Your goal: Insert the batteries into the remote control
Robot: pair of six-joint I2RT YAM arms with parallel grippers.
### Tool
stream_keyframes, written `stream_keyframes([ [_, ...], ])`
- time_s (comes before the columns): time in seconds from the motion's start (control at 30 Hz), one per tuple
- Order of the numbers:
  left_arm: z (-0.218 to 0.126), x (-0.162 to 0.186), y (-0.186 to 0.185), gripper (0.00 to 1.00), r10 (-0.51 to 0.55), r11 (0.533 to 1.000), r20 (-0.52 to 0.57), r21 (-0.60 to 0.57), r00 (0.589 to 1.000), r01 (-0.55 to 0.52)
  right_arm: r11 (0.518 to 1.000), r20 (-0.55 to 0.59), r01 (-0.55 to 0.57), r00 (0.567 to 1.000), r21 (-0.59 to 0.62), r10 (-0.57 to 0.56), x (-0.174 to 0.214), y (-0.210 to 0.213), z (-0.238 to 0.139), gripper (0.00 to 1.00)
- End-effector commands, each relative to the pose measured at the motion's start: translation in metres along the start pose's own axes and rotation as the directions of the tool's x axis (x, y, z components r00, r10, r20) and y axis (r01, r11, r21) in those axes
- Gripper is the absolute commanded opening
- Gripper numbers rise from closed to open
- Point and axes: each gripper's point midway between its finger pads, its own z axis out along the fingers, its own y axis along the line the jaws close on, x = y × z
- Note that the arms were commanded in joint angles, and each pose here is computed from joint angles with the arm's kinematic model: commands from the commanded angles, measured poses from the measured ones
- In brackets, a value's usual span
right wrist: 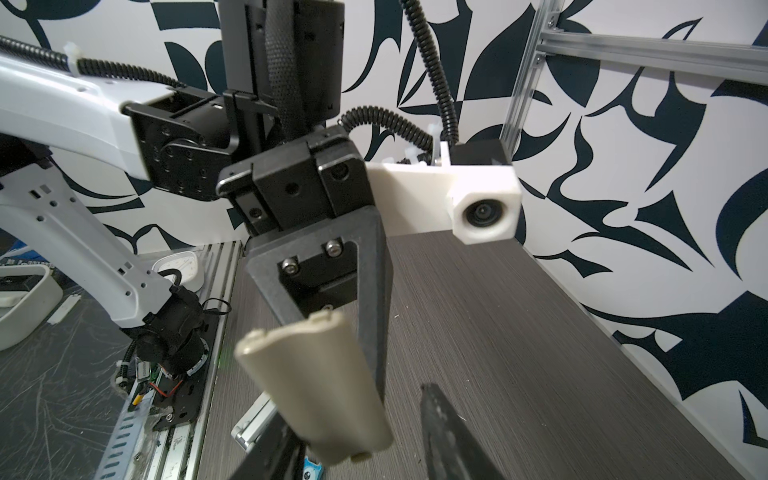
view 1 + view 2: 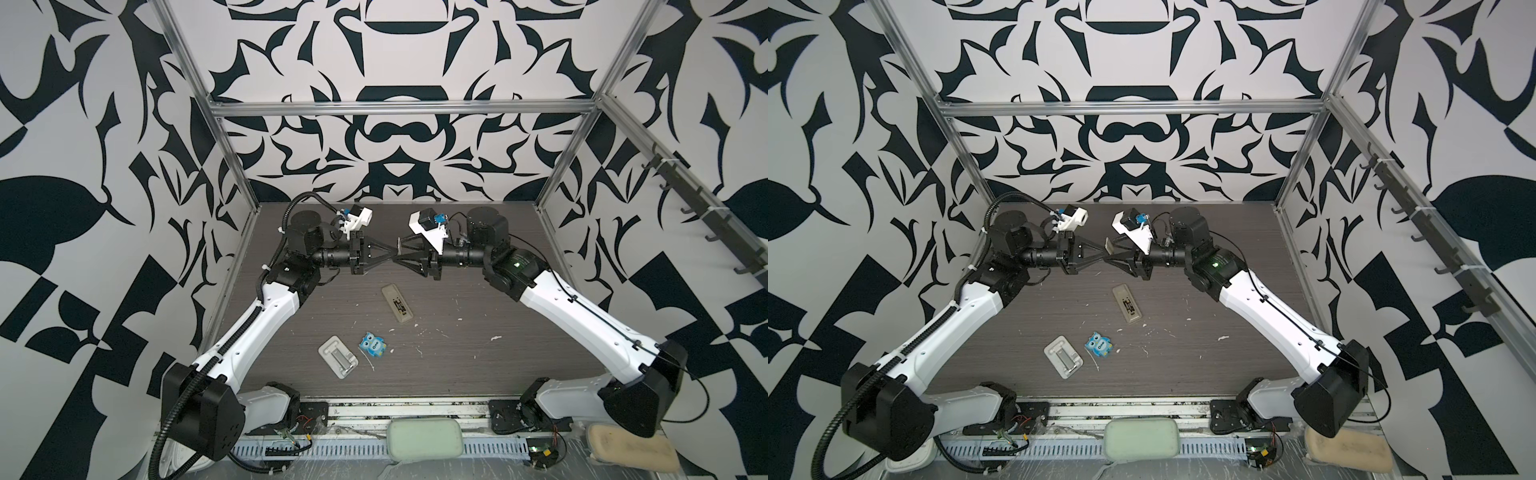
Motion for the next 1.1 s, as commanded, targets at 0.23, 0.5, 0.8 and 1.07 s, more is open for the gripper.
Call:
stream_keyframes([
  [0.23,0.0010,0.0007,-0.0001,0.00,0.007,1.000,-0.003,0.008,1.000,-0.007,0.998,0.084,0.069,0.994,0.002,-0.069,-0.0307,0.0101,-0.0150,0.46],
  [0.5,0.0012,-0.0007,-0.0001,0.00,0.006,1.000,-0.001,0.008,1.000,-0.006,0.997,0.089,0.077,0.993,0.006,-0.077,-0.0332,0.0106,-0.0168,0.46],
  [0.8,0.0021,-0.0014,0.0006,0.00,0.003,1.000,-0.004,0.008,1.000,-0.003,0.997,0.085,0.074,0.994,0.011,-0.075,-0.0322,0.0091,-0.0157,0.38],
  [1.07,0.0026,-0.0022,0.0013,0.00,-0.002,1.000,-0.006,0.008,1.000,0.002,0.997,0.084,0.077,0.993,0.016,-0.079,-0.0313,0.0078,-0.0150,0.33],
])
